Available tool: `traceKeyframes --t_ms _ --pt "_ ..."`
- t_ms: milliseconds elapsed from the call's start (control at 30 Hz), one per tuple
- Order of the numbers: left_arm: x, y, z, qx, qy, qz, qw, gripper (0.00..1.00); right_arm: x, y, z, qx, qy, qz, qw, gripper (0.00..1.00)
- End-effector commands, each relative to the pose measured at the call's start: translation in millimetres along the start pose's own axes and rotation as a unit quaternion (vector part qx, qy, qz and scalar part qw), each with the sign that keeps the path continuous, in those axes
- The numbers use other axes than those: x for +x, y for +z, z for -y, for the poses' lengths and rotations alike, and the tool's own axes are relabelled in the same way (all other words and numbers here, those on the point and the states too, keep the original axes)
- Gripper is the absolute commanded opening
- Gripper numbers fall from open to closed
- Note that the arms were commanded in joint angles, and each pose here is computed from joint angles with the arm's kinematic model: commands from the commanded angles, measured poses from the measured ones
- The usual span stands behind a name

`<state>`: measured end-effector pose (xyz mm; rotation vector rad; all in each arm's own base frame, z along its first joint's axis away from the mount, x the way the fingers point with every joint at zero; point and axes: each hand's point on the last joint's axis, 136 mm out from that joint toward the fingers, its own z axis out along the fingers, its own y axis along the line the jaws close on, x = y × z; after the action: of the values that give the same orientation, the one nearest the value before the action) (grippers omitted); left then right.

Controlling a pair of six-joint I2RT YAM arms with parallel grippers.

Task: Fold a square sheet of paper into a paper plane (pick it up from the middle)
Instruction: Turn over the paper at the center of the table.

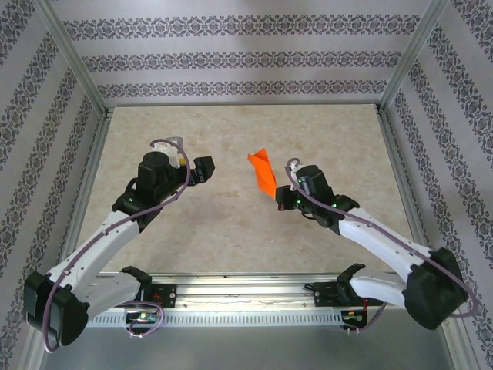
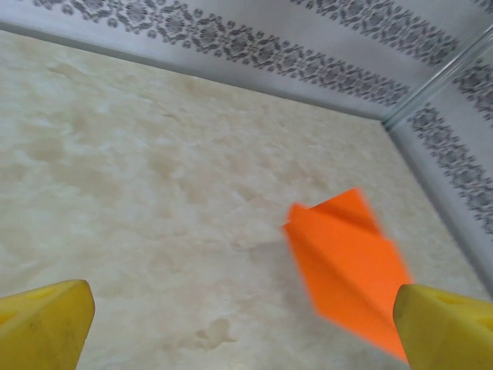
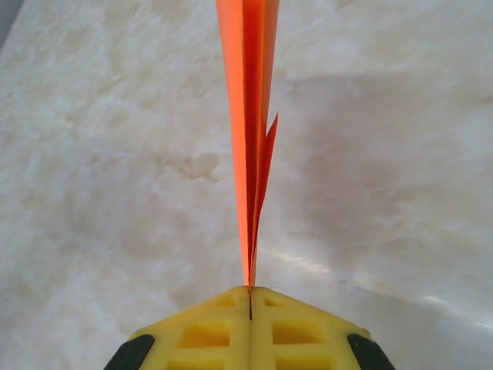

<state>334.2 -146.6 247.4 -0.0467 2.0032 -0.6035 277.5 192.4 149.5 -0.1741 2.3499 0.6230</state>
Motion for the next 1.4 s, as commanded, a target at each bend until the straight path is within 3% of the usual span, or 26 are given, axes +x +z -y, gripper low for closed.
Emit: traceKeyframes --t_ms 0,100,300,500,733,1067,1367 --pt "23 -2 -25 -0.057 0.061 -0.035 0.996 0.99 -9 -25 33 0.106 -0.080 0.011 0.991 0.00" --pt "26 -7 -29 -0.064 0.043 -0.041 0.996 0.99 -16 -37 34 0.133 -0.120 0.013 0.984 0.00" --pt "31 -1 -20 -0.008 0.001 -0.040 0.999 0.99 -20 -44 35 0.216 -0.206 -0.027 0.954 0.00" --pt "36 6 -36 -0.051 -0.009 -0.053 0.997 0.99 -26 -49 41 0.301 -0.262 -0.050 0.915 0.00" --pt "33 -4 -54 -0.100 -0.018 -0.028 0.994 0.99 -33 -59 45 0.342 -0.283 -0.027 0.895 0.00" --pt "30 -13 -69 -0.136 -0.026 -0.009 0.990 0.99 1 -34 39 0.329 -0.298 -0.093 0.891 0.00" --pt "23 -26 -79 -0.167 -0.040 0.020 0.985 0.99 57 3 5 0.251 -0.340 -0.187 0.887 0.01"
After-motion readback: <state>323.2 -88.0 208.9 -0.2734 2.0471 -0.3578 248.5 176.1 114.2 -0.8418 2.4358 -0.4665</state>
